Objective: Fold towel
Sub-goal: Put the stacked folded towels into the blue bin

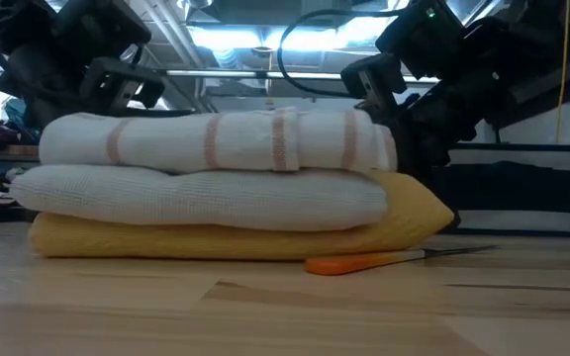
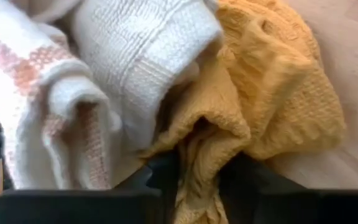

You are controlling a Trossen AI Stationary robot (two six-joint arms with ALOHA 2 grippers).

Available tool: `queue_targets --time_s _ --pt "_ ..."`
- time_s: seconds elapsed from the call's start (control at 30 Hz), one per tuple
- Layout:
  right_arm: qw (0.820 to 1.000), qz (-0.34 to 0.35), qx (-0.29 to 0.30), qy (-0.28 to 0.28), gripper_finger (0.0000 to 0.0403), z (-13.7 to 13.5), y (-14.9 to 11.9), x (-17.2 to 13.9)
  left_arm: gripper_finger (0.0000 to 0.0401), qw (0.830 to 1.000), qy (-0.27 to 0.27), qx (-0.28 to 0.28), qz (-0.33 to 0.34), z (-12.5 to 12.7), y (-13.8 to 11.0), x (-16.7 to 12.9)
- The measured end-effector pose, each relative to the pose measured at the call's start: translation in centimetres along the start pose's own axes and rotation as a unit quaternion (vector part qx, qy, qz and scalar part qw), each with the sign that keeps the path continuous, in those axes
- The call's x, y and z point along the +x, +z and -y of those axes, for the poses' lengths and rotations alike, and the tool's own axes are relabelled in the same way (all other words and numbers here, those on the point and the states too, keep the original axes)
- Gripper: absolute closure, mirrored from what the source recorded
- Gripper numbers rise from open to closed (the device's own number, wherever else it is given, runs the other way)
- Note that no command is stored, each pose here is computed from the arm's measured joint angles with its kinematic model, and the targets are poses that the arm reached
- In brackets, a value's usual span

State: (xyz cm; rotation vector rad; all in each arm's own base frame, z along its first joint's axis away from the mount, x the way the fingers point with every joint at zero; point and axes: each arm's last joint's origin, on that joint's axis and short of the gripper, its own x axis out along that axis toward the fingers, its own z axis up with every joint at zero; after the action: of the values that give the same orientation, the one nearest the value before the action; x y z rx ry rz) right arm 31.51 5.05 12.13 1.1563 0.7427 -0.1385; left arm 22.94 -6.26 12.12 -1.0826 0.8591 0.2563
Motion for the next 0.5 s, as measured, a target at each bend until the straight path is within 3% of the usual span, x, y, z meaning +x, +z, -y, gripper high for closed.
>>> queue_targets --time_s 0.23,0.5 --pt "0.999 -0.015 0.032 -0.019 0.0250 0.4 -0.2 0.0 0.0235 0.999 0.002 -0.039 -0.004 0.0 0.0 0.0" --pt "0.997 -0.028 0.050 -0.052 0.0242 1.1 -0.5 -0.1 0.0222 0.996 0.003 -0.089 -0.006 0.0 -0.4 0.1"
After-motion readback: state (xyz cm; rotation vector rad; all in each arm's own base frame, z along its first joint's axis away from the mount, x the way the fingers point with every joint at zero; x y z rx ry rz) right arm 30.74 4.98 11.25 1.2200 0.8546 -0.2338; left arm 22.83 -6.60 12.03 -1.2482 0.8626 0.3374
